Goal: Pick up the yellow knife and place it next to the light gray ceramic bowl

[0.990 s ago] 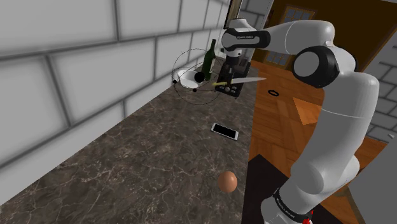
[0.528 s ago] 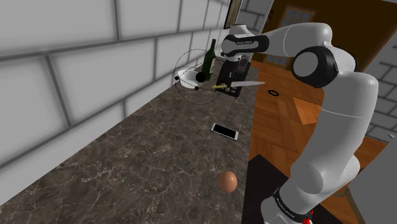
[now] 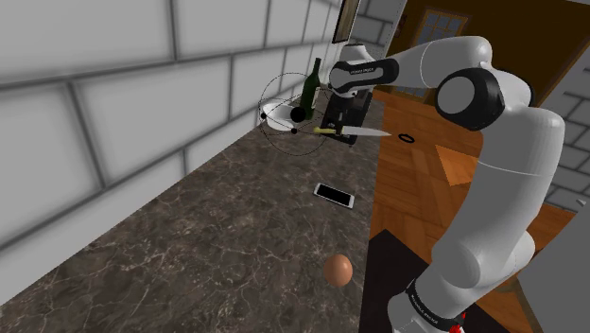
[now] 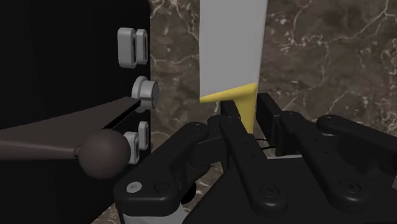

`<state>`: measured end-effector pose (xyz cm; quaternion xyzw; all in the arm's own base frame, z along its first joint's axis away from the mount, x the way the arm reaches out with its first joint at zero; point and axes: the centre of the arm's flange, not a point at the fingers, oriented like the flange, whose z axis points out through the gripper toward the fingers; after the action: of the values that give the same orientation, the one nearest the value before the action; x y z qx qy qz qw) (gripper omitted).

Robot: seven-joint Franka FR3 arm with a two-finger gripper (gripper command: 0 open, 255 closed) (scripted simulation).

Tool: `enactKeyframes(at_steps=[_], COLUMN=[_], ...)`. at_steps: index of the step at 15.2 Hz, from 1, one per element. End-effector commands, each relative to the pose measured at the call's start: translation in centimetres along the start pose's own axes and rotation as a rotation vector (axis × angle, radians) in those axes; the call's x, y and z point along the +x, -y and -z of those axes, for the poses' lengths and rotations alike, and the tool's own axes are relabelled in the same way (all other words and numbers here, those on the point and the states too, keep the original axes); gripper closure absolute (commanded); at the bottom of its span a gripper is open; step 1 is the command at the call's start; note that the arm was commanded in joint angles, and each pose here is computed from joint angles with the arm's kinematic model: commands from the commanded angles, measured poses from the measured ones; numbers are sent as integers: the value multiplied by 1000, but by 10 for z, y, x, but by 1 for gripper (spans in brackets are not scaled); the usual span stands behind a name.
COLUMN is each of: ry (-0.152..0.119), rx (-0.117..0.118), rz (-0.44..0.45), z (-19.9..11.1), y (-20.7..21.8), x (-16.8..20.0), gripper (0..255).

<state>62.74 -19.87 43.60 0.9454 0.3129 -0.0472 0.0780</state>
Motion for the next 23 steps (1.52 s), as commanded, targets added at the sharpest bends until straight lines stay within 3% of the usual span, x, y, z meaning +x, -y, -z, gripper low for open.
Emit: enactKeyframes(at_steps=[1,9,17,18,20,22,23], ry=[31,31,31,29,31,33,31], rx=[47,47,47,49,46,44,47], rz=[26,26,26,26,25,25,26], z=[-38,-83,-83,-88,-76,-99,-83], y=[10,16,16,26,28,56,16], x=[15,21,21,2,14,14,21], gripper=[255,255,255,0,0,0,0])
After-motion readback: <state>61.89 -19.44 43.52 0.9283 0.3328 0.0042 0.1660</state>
